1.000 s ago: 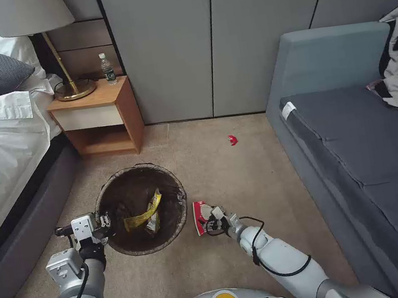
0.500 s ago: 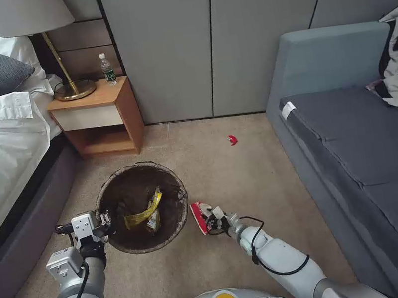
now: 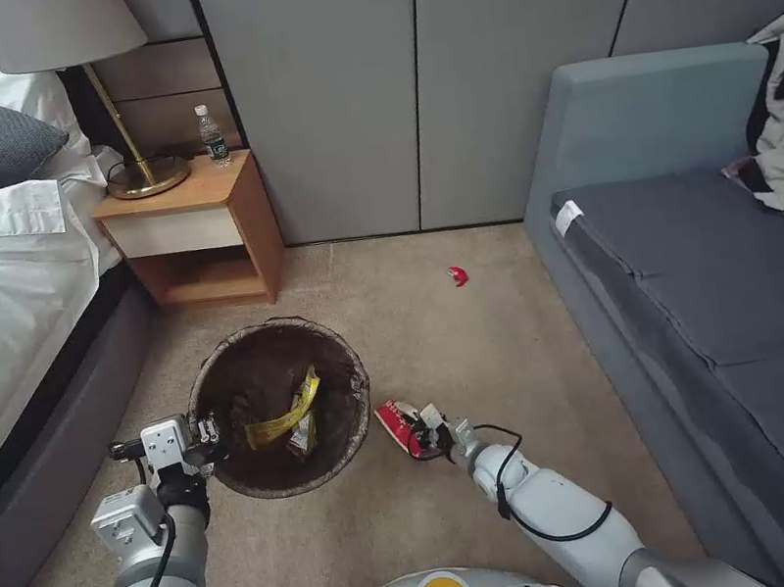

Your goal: Pick up the trash bin, then pick up the garbage from the floor and place it into the trash bin.

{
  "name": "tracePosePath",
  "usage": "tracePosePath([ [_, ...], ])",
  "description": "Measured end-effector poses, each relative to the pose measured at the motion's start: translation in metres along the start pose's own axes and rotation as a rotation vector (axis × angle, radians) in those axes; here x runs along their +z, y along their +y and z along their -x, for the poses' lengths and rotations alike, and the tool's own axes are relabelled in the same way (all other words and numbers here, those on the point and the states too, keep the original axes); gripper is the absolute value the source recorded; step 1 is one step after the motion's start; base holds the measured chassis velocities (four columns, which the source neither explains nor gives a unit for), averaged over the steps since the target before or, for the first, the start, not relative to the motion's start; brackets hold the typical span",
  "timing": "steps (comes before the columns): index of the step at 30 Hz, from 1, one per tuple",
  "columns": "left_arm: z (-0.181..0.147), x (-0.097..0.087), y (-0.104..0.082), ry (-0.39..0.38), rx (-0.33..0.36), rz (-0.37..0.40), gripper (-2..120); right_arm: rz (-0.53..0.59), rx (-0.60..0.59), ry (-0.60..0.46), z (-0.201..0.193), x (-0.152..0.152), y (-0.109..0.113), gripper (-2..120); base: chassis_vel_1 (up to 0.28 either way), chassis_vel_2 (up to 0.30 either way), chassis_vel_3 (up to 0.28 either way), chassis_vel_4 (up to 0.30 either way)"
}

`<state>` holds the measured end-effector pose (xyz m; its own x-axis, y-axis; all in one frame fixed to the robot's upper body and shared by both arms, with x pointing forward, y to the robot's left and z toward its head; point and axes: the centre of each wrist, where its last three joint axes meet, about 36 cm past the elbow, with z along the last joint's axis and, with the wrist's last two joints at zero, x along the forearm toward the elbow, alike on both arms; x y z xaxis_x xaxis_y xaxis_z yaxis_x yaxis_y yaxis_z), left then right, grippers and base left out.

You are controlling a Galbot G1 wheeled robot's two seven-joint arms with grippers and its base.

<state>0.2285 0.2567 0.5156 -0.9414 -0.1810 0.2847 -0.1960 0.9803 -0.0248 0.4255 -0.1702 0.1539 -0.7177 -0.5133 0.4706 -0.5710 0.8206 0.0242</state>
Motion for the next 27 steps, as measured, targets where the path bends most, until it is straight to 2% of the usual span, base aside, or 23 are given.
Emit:
tracePosePath([
  [5,0.000,0.000,0.000,0.000,0.000,0.002,3,-0.029,0.005,-0.052,-0.016,-0.016,-0.008,3,0.000,0.000,0.000,0.000],
  [13,0.001,-0.001,0.001,-0.007,0.003,0.001,3,-0.060,0.030,-0.147,-0.076,-0.048,-0.028,2,0.000,0.000,0.000,0.000],
  [27,0.003,-0.004,0.001,-0.018,0.010,-0.003,3,0.010,0.109,-0.288,-0.151,-0.094,-0.013,2,0.000,0.000,0.000,0.000],
])
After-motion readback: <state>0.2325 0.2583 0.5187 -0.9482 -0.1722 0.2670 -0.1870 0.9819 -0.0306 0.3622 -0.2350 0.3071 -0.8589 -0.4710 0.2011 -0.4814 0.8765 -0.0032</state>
